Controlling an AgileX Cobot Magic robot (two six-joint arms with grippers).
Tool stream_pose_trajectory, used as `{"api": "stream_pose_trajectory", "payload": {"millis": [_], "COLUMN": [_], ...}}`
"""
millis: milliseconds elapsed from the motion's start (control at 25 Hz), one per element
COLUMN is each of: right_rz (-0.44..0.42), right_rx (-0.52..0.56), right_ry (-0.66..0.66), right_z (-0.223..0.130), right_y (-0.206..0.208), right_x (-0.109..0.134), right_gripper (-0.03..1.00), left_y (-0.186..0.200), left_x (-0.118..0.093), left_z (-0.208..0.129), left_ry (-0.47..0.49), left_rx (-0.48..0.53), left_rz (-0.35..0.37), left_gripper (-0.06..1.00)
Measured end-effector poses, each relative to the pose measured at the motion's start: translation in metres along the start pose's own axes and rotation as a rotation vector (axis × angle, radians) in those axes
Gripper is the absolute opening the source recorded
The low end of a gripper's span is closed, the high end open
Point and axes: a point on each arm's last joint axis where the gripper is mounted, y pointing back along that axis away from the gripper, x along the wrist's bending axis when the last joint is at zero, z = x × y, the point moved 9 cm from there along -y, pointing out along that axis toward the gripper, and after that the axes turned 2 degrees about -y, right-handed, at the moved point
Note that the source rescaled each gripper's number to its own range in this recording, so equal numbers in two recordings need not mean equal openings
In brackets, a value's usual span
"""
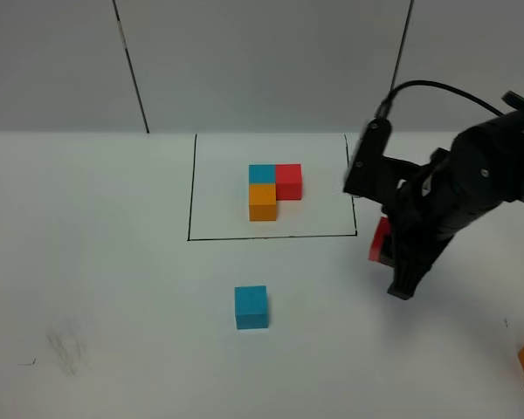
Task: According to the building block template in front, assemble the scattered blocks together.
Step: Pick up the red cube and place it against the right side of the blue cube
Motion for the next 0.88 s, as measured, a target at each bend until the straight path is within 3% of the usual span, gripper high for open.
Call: {"api": "stream_pose_trajectory", "payload": {"millis": [240, 400, 880], "right_rz": [0.117, 0.177, 0.247], "right_rx": [0.052, 0.096, 0.057], "right_ry": [0.21, 0.235, 0.311], "right_z": [0.028, 0.031, 0.052], "right_y": [-0.019, -0.036, -0.055], "right_x": [0.027, 0.037, 0.055], "right_gripper": [0.29, 0.29, 0.29], "left_y": [0.0, 0.0, 0.0], "left_x": [0.0, 0.0, 0.0], "left_z": [0.0, 0.0, 0.0], "left_ry": [0.0, 0.0, -0.001], "left_rx": [0.0, 0.0, 0.0], "left_rz": [0.0, 0.0, 0.0], "left_gripper": [0.46, 0.46, 0.46]}}
